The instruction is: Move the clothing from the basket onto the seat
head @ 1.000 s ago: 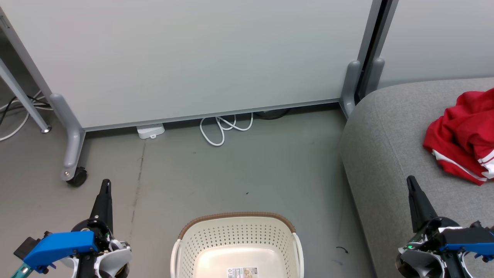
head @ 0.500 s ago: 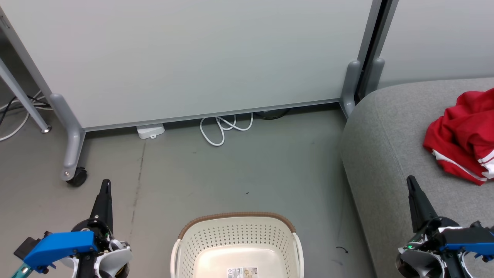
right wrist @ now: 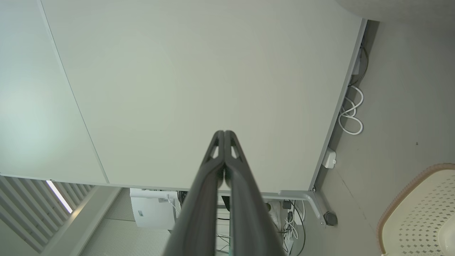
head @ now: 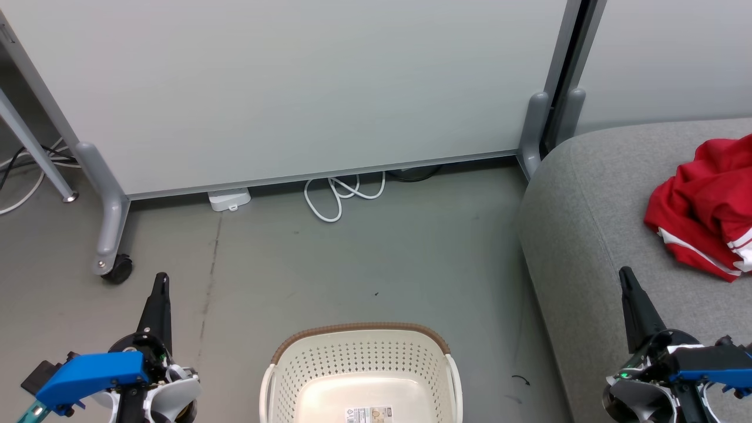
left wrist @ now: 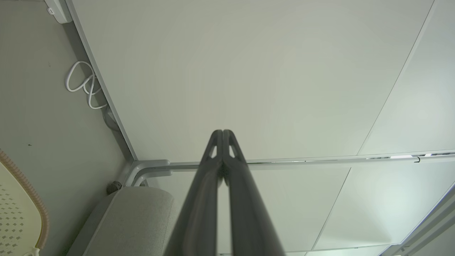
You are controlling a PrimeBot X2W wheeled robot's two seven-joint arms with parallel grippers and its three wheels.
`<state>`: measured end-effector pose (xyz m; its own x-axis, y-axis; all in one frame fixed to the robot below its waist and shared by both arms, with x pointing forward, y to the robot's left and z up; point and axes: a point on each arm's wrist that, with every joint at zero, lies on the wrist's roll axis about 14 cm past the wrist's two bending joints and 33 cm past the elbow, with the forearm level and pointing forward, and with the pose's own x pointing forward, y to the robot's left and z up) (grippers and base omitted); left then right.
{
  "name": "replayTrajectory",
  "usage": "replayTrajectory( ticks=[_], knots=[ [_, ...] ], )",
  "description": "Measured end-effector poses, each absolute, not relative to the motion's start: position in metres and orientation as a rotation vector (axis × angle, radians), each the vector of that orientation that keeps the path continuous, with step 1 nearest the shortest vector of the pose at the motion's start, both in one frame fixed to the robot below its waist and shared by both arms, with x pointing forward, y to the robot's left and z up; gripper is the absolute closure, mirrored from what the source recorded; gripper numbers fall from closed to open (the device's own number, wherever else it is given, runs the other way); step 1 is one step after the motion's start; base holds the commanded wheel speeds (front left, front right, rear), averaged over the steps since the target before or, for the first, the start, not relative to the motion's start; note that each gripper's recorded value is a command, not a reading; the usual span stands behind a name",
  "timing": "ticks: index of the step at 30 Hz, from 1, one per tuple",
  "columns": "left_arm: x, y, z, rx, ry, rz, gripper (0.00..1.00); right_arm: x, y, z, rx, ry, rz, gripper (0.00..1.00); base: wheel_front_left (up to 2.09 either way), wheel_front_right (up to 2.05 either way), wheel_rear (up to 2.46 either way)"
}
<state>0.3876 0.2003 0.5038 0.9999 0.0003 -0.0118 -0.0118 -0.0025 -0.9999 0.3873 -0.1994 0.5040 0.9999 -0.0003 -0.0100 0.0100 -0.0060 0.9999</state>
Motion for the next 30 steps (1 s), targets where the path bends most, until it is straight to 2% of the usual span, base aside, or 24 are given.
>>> replayTrajectory(
  ticks=[30],
  knots=[
    [0.3876,0.2003,0.5038,-1.573,0.009,0.009,1.0,0.3875,-0.1993,0.5042,1.577,0.007,-0.008,1.0,0.0,0.0,0.0]
  ],
)
